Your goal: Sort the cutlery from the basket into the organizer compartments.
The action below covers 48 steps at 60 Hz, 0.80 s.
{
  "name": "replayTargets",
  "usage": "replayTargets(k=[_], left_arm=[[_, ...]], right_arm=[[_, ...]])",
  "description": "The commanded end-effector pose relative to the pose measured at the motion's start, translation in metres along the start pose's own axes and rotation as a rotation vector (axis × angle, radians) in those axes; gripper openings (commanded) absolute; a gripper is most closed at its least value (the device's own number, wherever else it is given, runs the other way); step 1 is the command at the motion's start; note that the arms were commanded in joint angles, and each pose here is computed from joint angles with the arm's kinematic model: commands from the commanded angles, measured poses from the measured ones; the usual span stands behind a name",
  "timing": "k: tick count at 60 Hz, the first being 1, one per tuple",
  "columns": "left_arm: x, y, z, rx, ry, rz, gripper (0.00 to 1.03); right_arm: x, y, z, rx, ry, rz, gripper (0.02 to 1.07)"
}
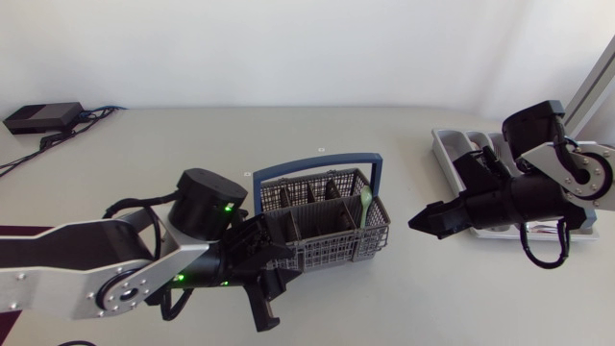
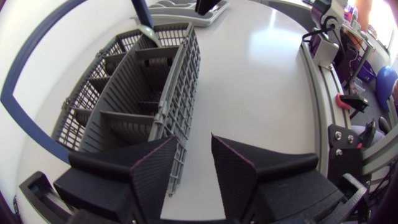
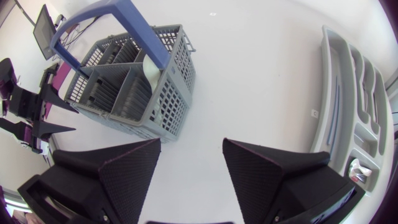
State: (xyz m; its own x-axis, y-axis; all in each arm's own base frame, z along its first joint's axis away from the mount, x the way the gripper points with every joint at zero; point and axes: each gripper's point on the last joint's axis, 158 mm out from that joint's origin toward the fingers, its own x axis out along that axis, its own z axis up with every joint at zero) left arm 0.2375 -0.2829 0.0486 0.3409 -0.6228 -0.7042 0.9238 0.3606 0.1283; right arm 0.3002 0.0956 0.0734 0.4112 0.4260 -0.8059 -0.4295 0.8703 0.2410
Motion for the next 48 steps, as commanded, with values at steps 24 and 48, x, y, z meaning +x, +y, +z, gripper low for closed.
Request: replayTargets(k=[24,48], left_arm=[[-0.014,0.056,0.01,-0.01,-0.056,0.185,0.41],[-0.013,0.022,0.109,-0.095,-0.168,0.084,0.41]], right_arm=[[0.001,-0.002,-0.014,-0.002,0.015,0.009,0.75],[-0.004,0.001,-0.014,-0.003,-0.005,0.024,0.75]])
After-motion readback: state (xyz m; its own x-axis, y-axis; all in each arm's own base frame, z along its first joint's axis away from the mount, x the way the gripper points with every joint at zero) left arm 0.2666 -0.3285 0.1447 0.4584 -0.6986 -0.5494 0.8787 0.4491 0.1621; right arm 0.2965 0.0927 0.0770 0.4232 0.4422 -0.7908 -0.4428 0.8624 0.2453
